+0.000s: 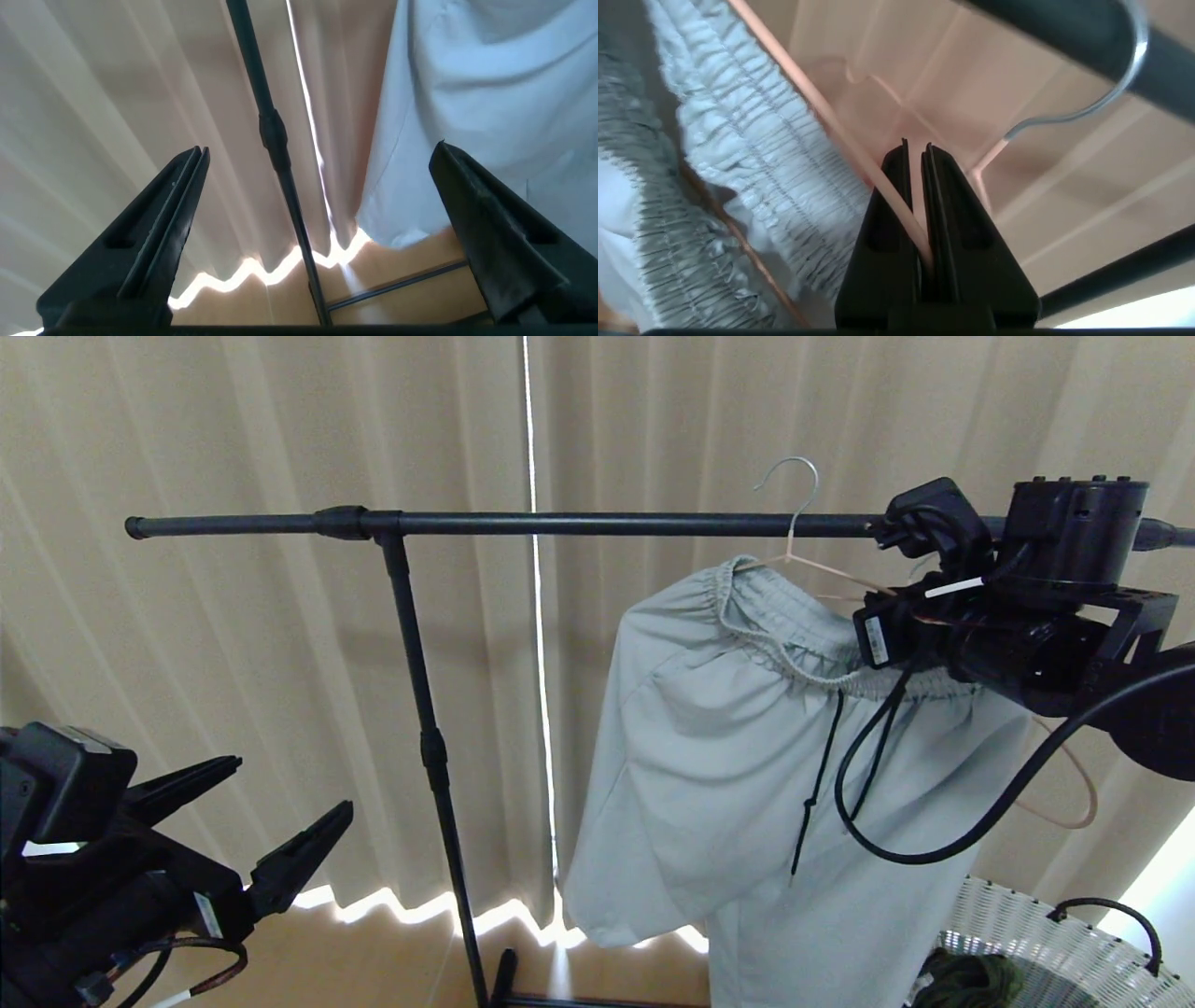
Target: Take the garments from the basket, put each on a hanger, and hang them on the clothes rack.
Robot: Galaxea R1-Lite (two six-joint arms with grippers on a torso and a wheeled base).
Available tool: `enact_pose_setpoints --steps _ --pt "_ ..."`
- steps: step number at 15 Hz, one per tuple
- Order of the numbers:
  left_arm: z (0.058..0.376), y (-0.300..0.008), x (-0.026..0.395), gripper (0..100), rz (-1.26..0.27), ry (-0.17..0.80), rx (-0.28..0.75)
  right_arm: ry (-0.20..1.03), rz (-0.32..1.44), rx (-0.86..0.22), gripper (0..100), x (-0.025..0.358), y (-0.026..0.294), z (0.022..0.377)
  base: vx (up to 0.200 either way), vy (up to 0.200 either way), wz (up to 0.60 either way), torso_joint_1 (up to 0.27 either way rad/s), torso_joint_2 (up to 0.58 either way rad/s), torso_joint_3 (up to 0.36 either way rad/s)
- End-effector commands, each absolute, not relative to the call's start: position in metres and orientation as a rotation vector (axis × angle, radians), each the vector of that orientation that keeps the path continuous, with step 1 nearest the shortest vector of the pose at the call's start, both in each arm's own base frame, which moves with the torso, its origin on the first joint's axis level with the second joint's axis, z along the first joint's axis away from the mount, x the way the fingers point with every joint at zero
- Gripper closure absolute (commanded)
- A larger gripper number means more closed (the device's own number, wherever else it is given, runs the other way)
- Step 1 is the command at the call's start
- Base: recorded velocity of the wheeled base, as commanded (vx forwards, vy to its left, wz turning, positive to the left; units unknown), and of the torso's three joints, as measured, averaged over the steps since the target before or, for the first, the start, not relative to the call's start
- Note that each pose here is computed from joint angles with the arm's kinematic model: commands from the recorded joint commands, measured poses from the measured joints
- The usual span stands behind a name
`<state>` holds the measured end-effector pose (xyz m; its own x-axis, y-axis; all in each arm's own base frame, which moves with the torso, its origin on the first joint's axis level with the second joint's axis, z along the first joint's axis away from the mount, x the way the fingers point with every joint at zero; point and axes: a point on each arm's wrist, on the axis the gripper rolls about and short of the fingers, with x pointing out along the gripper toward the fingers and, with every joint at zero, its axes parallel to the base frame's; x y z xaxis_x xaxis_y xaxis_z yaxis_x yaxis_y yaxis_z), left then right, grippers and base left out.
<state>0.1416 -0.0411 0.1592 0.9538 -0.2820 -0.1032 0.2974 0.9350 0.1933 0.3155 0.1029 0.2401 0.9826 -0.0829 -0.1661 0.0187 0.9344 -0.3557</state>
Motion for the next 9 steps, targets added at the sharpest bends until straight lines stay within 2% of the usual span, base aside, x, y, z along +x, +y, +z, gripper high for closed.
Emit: enact_pose_setpoints --steps 1,9 --pt "0.159 -0.041 0.141 0 -0.297 0.072 0.209 0.203 -0.055 -0.376 100 0.322 0.106 0.233 0.000 0.000 0.00 0.000 0.00 0.000" --pt "0.159 -0.041 0.141 0 -0.296 0.072 0.209 0.263 0.035 -0.450 100 0.301 0.134 0.232 0.000 0.000 0.00 0.000 0.00 0.000"
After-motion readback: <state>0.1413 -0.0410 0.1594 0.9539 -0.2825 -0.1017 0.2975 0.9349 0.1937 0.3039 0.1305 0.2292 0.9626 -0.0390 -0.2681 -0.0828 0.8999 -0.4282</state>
